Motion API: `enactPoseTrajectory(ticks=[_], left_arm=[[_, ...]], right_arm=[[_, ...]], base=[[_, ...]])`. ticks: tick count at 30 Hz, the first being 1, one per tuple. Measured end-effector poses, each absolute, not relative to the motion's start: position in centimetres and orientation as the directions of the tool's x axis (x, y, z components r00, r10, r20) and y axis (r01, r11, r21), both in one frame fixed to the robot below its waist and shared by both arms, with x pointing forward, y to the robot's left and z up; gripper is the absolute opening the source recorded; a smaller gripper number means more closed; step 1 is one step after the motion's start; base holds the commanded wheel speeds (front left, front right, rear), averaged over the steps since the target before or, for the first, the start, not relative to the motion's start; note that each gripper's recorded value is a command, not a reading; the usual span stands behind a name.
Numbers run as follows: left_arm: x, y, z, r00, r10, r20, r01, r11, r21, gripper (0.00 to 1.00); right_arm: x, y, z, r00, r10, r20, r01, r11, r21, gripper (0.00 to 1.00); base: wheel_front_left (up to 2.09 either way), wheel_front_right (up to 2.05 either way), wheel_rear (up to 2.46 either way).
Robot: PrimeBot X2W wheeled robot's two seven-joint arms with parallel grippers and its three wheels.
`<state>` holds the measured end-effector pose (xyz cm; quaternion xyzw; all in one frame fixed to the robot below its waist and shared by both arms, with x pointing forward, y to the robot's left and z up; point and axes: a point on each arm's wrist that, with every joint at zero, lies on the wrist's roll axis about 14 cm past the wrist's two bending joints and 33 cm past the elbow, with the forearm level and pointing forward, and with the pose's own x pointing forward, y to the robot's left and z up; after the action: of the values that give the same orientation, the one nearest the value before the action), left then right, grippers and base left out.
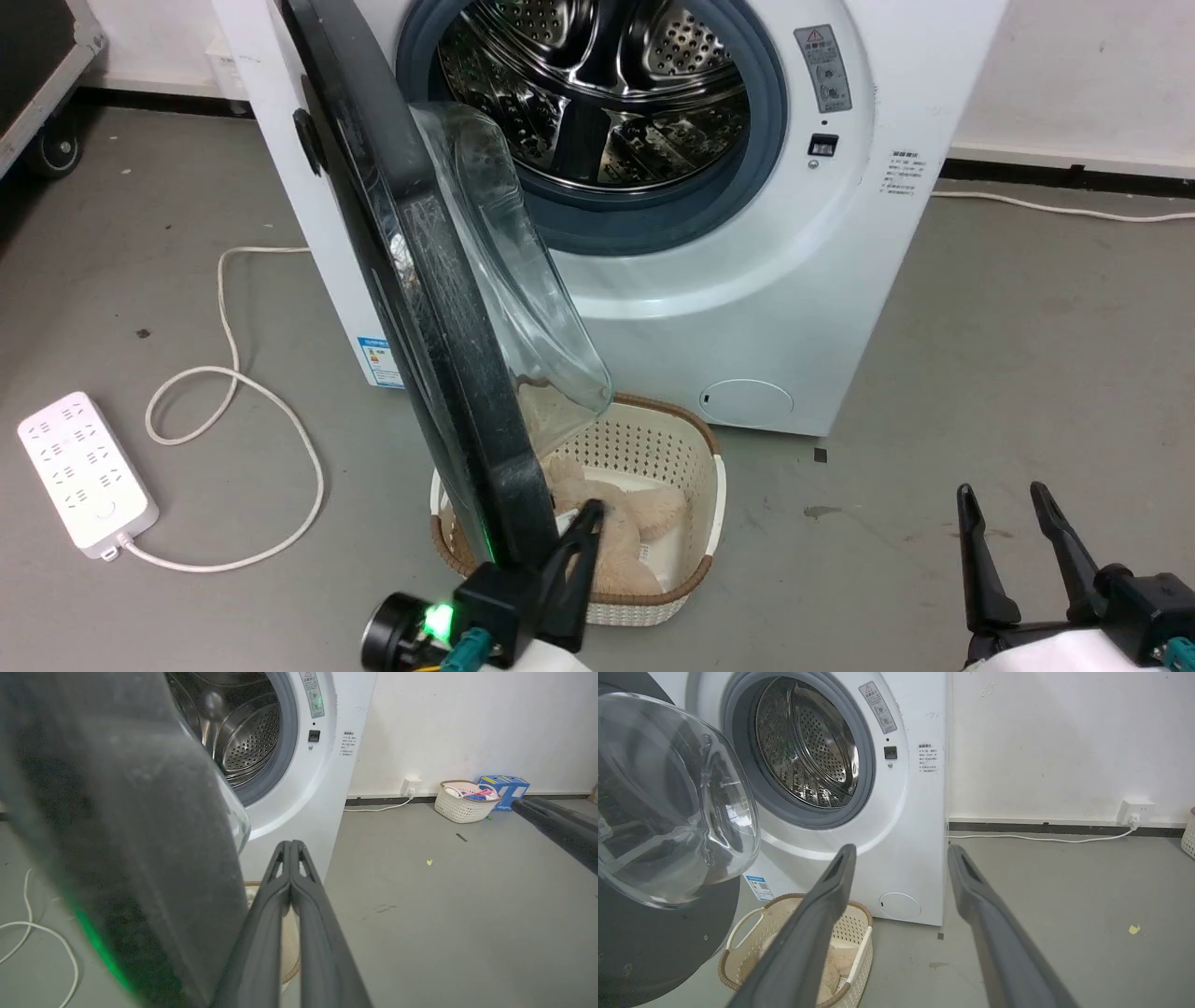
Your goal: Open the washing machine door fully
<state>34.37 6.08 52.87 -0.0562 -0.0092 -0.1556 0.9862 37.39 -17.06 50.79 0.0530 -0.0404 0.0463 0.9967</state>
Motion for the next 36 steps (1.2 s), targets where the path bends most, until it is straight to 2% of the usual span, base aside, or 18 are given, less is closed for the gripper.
enactPoseTrajectory(ticks=[5, 10, 21, 28, 36], left_arm=[[34.6, 7.4, 51.5, 0.965, -0.26, 0.008, 0.26, 0.958, -0.12, 0.0], [34.0, 9.7, 51.4, 0.98, -0.201, 0.011, 0.201, 0.974, -0.103, 0.0], [31.5, 16.3, 52.1, 1.0, 0.02, 0.024, -0.018, 0.996, -0.083, 0.0], [29.5, 22.5, 51.5, 0.976, 0.217, -0.012, -0.218, 0.974, -0.058, 0.0], [29.8, 29.7, 50.9, 0.924, 0.376, -0.065, -0.378, 0.926, -0.013, 0.0]], right_arm=[[37.7, -16.6, 50.6, 0.991, 0.103, 0.08, -0.111, 0.989, 0.103, 1.0], [38.6, -14.3, 50.6, 0.983, 0.167, 0.078, -0.175, 0.979, 0.105, 1.0], [40.3, -7.2, 50.6, 0.93, 0.36, 0.079, -0.367, 0.923, 0.118, 1.0], [41.2, -2.4, 50.0, 0.877, 0.477, 0.064, -0.481, 0.867, 0.128, 1.0], [42.7, -0.4, 48.0, 0.853, 0.522, 0.022, -0.519, 0.842, 0.149, 1.0]], base=[[0.0, 0.0, 0.0], [0.0, 0.0, 0.0], [0.0, 0.0, 0.0], [0.0, 0.0, 0.0], [0.0, 0.0, 0.0]])
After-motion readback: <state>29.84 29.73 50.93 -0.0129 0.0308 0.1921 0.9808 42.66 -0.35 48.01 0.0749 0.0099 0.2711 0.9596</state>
